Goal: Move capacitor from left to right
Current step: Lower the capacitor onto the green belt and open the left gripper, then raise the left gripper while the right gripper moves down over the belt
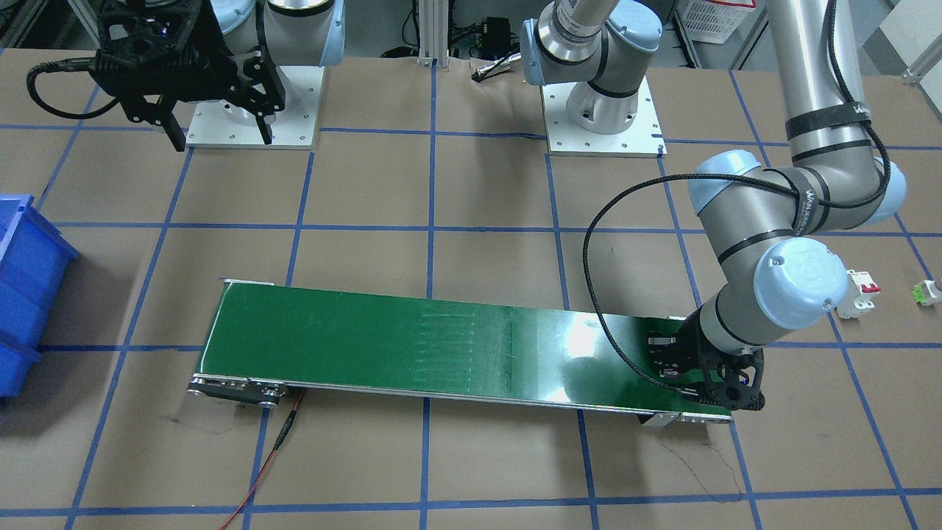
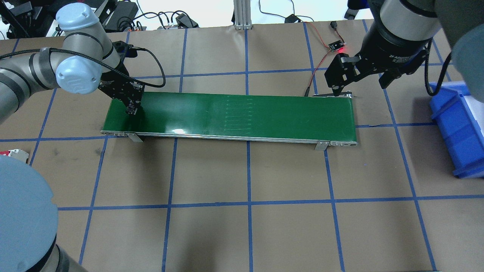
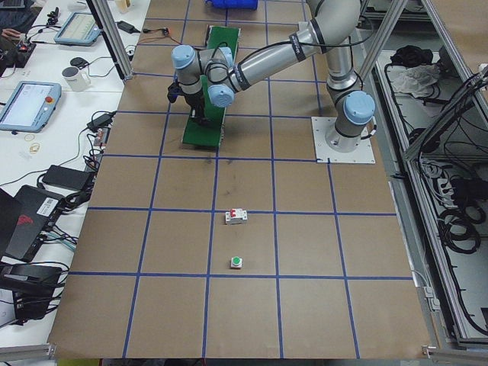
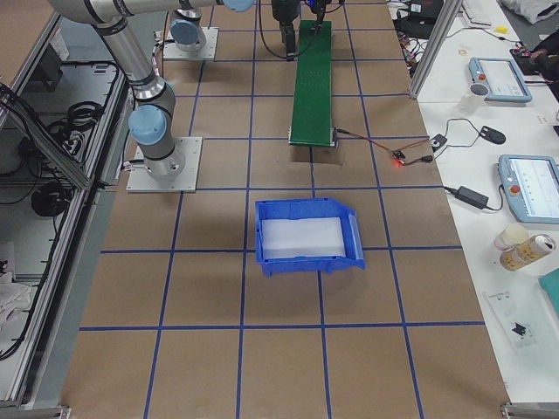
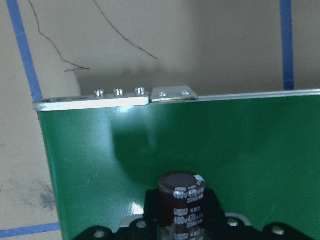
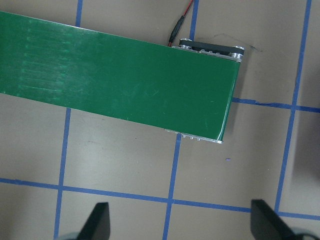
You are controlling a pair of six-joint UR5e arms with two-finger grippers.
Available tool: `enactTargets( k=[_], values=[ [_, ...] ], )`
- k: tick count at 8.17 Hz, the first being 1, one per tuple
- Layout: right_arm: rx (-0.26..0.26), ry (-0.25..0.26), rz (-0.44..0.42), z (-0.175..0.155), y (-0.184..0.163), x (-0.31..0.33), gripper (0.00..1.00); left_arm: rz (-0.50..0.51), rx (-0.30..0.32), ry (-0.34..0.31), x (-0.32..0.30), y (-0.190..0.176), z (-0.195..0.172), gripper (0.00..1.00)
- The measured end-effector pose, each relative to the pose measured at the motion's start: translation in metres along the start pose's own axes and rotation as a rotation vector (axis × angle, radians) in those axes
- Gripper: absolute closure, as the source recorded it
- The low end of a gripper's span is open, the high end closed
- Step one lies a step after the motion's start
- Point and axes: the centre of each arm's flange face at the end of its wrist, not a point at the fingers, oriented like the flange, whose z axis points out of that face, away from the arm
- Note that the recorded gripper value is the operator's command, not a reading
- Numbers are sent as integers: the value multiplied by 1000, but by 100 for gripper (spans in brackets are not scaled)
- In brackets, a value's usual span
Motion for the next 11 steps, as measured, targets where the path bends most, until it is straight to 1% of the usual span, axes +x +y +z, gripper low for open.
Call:
enactTargets(
  k=[1,2,3,4,6,7,9,11],
  values=[
    [0,0,0,0,0,0,0,-2,8,0,0,0,0,31],
    [0,0,1,0,0,0,0,-10,23,-3,0,-1,1,4],
    [1,0,1,0,0,0,0,-44,40,-5,2,-1,-2,0],
    [1,0,1,0,0,0,0,-81,61,-10,11,0,-12,0],
    [1,-2,1,0,0,0,0,-91,102,-31,43,11,-52,0],
    [1,-1,1,0,0,0,0,-96,86,-32,56,24,-72,0],
    [1,0,1,0,0,0,0,-109,30,-28,74,66,-119,0],
    [0,1,2,0,0,0,0,-121,32,-42,97,115,-174,0]
  ],
)
